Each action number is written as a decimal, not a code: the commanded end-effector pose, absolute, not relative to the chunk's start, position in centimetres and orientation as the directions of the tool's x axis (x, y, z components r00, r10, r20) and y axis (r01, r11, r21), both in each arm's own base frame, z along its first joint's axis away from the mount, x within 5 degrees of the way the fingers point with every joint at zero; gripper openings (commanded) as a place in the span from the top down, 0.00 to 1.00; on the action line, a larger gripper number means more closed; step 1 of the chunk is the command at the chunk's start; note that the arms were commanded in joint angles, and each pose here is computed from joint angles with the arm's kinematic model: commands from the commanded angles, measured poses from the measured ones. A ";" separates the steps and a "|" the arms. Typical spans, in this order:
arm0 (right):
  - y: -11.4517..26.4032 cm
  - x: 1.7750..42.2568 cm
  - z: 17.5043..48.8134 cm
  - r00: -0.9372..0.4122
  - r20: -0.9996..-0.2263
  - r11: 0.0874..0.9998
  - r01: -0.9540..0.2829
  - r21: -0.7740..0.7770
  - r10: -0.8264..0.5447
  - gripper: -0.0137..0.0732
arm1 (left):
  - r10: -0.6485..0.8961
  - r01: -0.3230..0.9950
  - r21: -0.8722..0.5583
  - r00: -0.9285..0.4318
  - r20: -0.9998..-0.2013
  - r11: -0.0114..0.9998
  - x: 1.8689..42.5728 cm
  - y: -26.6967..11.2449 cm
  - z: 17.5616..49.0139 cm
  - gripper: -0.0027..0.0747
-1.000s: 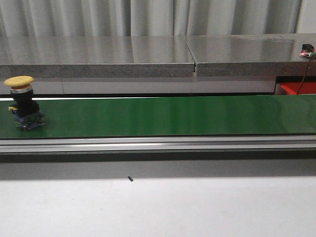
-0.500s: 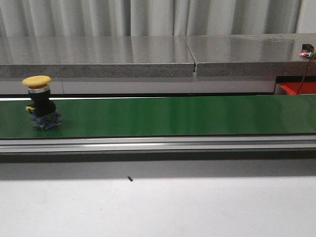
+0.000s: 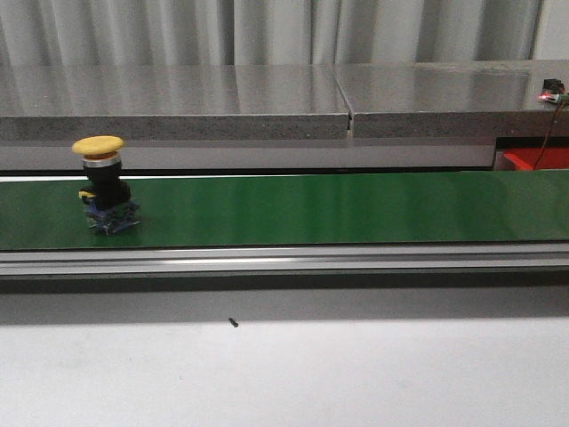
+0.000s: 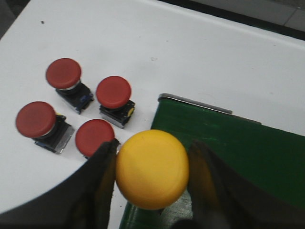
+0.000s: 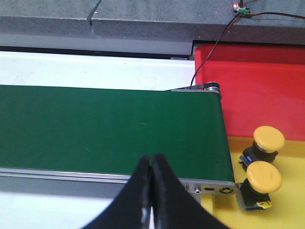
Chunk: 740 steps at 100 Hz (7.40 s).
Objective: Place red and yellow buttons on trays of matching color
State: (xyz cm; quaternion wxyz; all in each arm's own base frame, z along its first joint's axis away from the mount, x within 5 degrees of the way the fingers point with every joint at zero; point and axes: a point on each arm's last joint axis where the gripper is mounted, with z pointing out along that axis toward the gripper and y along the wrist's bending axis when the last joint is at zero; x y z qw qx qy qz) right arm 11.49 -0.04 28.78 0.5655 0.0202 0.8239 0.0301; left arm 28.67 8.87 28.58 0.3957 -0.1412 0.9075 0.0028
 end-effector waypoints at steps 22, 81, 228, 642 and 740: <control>-0.2 11.7 30.3 -0.269 -0.961 0.998 0.012 0.065 0.065 0.92 | -0.221 -0.223 -0.098 -0.631 -0.744 0.970 30.8 7.9 27.9 0.80; -0.2 11.7 30.3 -0.269 -0.961 0.998 0.012 0.065 0.065 0.92 | -0.212 -0.167 -0.134 -0.663 -0.718 0.977 30.0 6.1 28.8 0.26; -0.2 11.7 30.3 -0.269 -0.961 0.998 0.012 0.065 0.065 0.92 | -0.031 0.182 -0.135 -0.482 -0.875 0.974 15.9 -2.2 34.8 0.99; -5.3 20.1 31.6 -0.717 -0.639 0.960 0.200 0.196 0.279 0.68 | -0.035 0.223 -0.112 -0.323 -0.946 0.968 7.8 -2.2 33.9 0.99; -10.6 19.9 23.0 -0.625 -0.528 0.805 0.545 0.233 0.576 0.68 | -0.035 0.223 -0.112 -0.323 -0.946 0.968 7.8 -2.2 33.9 0.99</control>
